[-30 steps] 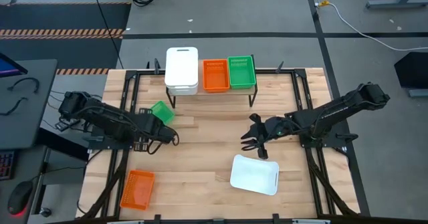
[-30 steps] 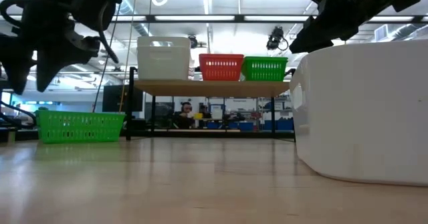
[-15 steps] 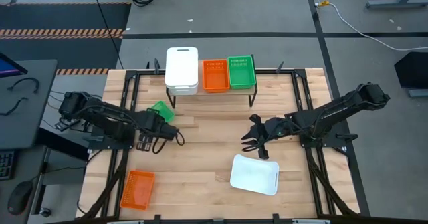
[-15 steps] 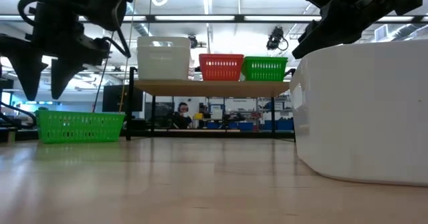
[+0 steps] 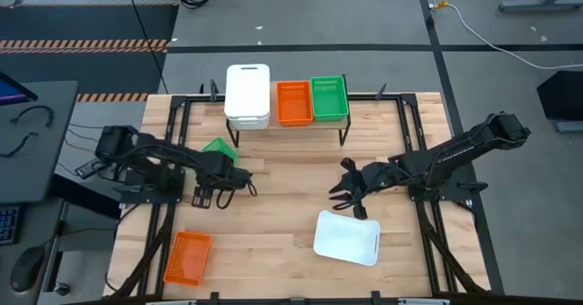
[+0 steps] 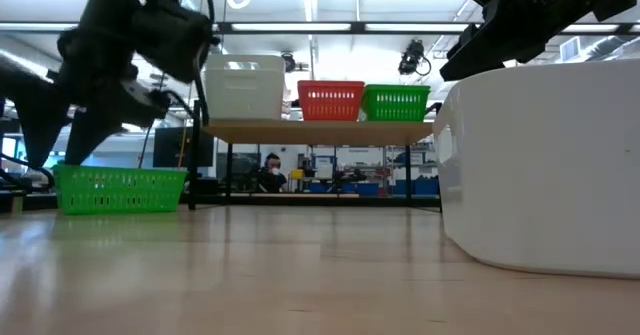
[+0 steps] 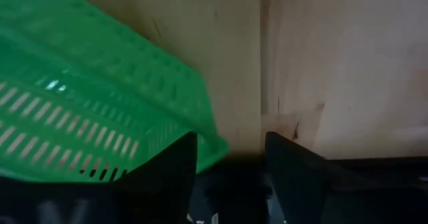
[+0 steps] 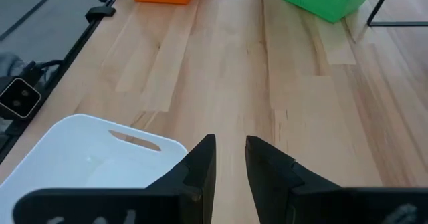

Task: Stack baskets on shelf by color
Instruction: Stack the green bin on top of the green bins on the shelf

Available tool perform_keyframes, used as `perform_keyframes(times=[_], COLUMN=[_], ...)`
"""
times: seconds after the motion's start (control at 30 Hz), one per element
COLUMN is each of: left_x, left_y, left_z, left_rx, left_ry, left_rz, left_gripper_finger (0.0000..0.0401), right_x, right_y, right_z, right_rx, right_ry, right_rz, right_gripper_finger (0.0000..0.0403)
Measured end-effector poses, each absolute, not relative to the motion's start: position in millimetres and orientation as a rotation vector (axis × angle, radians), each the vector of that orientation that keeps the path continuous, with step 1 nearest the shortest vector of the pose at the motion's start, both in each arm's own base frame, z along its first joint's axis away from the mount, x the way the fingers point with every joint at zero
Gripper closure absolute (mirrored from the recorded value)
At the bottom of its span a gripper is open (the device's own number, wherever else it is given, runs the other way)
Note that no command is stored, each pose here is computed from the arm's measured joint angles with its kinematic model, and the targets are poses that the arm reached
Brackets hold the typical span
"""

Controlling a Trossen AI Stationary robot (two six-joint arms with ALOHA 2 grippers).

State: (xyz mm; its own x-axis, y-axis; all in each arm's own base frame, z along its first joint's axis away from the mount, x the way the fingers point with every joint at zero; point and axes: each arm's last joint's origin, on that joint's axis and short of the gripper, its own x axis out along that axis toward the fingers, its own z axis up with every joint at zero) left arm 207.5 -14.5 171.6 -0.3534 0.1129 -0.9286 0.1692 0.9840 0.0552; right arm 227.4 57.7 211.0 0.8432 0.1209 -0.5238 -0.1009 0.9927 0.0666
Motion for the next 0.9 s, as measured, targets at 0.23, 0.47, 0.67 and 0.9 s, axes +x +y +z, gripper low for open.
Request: perform_keyframes(times=[0.23,0.47,0.67,0.9], left_x=[216,224,231,253], left_y=[-4,4,0,-9], left_z=[153,145,144,164], left_rx=[0.109,-0.035,-0.168,-0.185], left_ry=[1.995,1.954,1.876,1.767], left_rz=[0.032,0.097,0.078,0.094], left_gripper_finger=[0.0227,0.0254,0.0332,0.0389], right_x=[227,227,227,227], right_y=[61,61,61,60], right_z=[211,211,211,212], right_rx=[0.033,0.033,0.032,0.03], right_ry=[0.554,0.55,0.55,0.549], right_rz=[0.128,0.128,0.128,0.128], right_gripper_finger=[0.0316,0.0316,0.0316,0.0316])
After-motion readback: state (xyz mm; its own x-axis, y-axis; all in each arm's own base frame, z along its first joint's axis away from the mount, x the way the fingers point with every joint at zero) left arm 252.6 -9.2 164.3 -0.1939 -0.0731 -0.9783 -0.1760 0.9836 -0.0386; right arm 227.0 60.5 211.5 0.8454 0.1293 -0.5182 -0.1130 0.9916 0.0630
